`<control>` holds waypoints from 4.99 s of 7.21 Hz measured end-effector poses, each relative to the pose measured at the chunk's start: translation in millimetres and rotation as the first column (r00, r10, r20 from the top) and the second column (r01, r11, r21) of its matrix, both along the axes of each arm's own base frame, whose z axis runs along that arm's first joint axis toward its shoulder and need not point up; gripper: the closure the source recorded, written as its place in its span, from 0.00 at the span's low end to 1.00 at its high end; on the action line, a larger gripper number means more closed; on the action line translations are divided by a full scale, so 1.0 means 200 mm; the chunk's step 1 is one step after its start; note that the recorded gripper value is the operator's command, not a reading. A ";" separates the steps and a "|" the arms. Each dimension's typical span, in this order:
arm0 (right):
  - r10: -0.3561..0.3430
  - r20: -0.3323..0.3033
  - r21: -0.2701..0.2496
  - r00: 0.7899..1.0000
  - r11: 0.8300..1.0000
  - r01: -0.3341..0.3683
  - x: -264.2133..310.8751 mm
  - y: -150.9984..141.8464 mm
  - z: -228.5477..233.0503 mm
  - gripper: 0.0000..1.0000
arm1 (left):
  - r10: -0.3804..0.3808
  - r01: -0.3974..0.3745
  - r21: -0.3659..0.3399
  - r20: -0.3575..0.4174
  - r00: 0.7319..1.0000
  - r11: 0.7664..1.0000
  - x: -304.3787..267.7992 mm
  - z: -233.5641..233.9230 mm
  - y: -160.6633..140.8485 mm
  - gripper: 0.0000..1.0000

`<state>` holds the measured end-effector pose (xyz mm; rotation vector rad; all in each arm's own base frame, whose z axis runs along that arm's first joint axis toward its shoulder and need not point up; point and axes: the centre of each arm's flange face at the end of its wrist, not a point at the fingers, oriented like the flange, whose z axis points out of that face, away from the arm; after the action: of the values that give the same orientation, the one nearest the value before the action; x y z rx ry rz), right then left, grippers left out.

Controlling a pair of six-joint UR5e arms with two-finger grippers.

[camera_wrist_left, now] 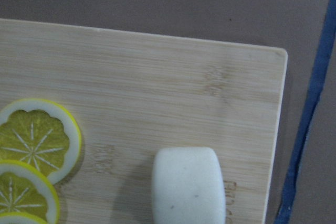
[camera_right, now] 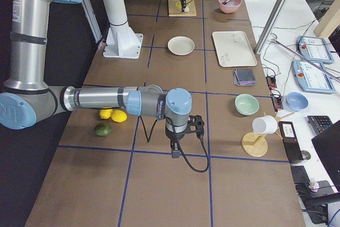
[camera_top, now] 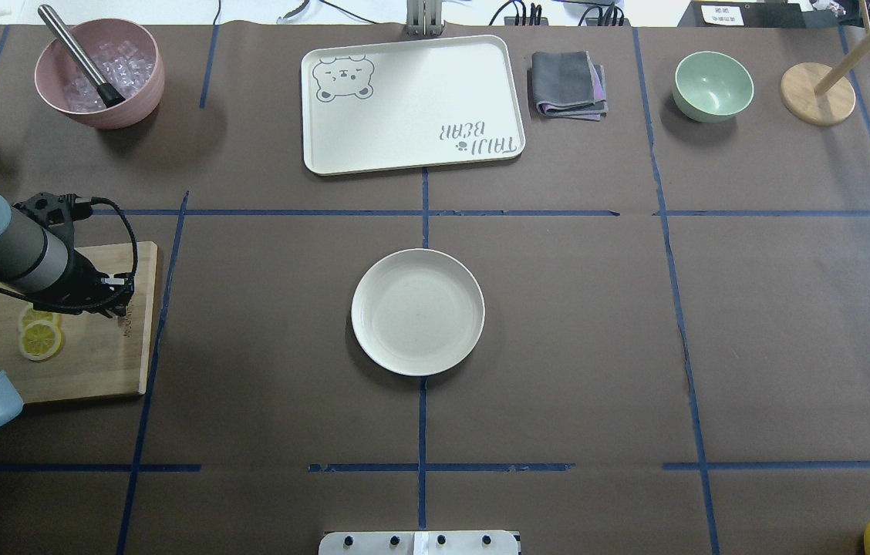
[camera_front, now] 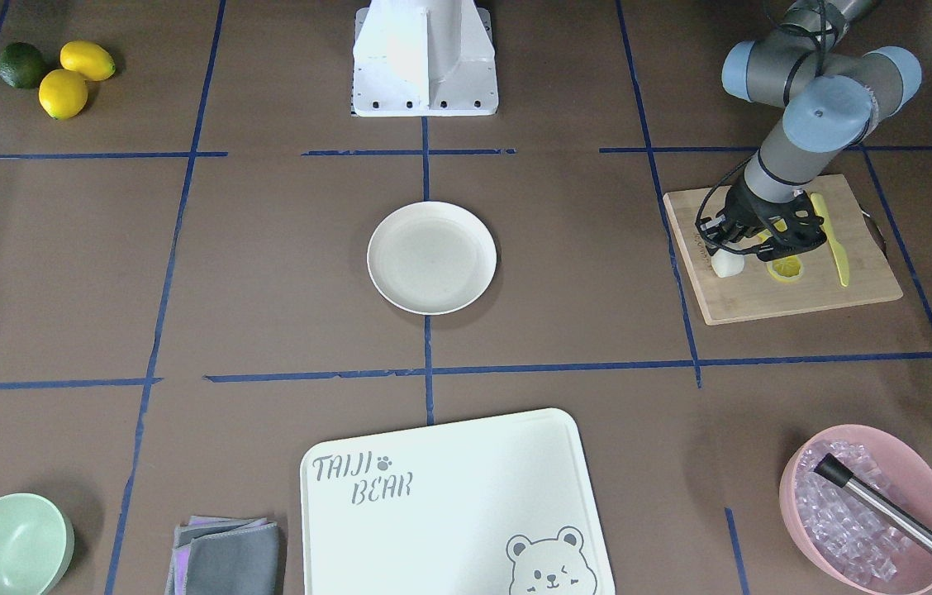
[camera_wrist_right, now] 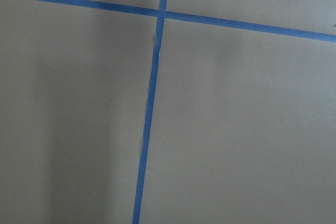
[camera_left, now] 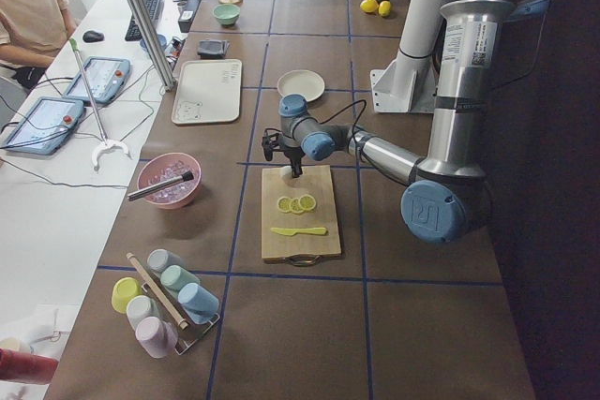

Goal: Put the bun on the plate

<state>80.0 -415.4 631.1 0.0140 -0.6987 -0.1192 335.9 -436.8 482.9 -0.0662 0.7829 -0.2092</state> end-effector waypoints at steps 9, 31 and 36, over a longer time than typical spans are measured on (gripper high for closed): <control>0.000 0.001 0.001 1.000 1.000 0.000 0.00 0.00 0.00 0.00 | 0.120 -0.113 0.153 -0.036 0.992 0.982 1.12 -1.41 -0.11 0.77; 0.002 0.009 -0.008 1.000 1.000 -0.002 0.00 0.00 0.02 0.00 | 0.197 -0.199 0.227 0.031 0.980 0.953 -1.83 0.73 -0.25 0.00; 0.003 0.009 -0.006 1.000 1.000 -0.003 0.00 -0.01 0.01 0.00 | 0.167 -0.167 0.156 0.016 0.986 0.974 -1.92 0.92 -0.16 0.00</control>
<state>79.4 -417.0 632.4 0.0100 -0.7079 -0.1145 -47.5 -468.2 666.8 0.0170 0.7847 0.0121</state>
